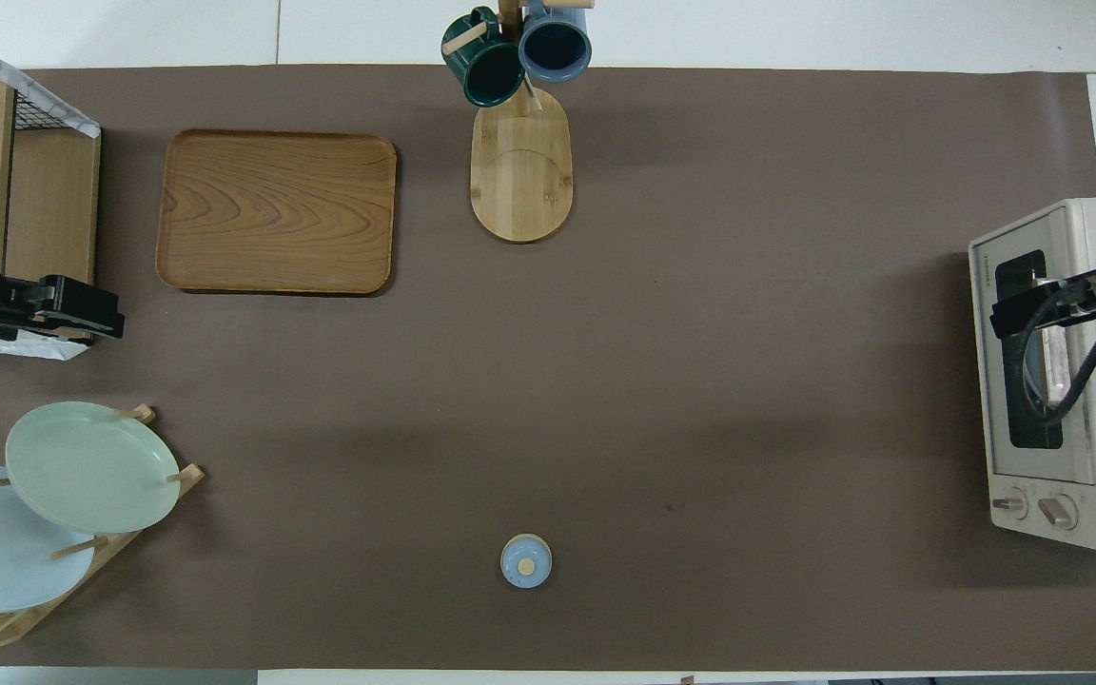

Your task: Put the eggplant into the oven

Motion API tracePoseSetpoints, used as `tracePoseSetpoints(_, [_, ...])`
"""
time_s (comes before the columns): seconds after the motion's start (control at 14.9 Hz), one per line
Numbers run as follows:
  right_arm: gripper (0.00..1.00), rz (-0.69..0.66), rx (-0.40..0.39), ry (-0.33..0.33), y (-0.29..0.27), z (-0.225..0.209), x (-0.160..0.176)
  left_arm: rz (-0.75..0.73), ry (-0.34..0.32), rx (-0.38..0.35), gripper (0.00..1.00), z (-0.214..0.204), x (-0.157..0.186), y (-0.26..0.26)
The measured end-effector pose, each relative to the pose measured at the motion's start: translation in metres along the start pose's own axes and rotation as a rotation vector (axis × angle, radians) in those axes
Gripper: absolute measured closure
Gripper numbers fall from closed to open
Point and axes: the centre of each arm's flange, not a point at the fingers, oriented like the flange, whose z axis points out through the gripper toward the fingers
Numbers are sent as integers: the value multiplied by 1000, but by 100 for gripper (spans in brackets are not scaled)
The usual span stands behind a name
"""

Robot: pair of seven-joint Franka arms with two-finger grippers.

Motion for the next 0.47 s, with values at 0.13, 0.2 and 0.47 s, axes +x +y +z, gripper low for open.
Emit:
tracePoseSetpoints(0.13, [0, 0, 0, 0, 0, 0, 0, 0, 0, 0, 0, 0, 0, 0])
tracePoseSetpoints(0.2, [0, 0, 0, 0, 0, 0, 0, 0, 0, 0, 0, 0, 0, 0])
tracePoseSetpoints(0.47, [0, -3, -1, 2, -2, -1, 0, 0, 0, 0, 0, 0, 0, 0])
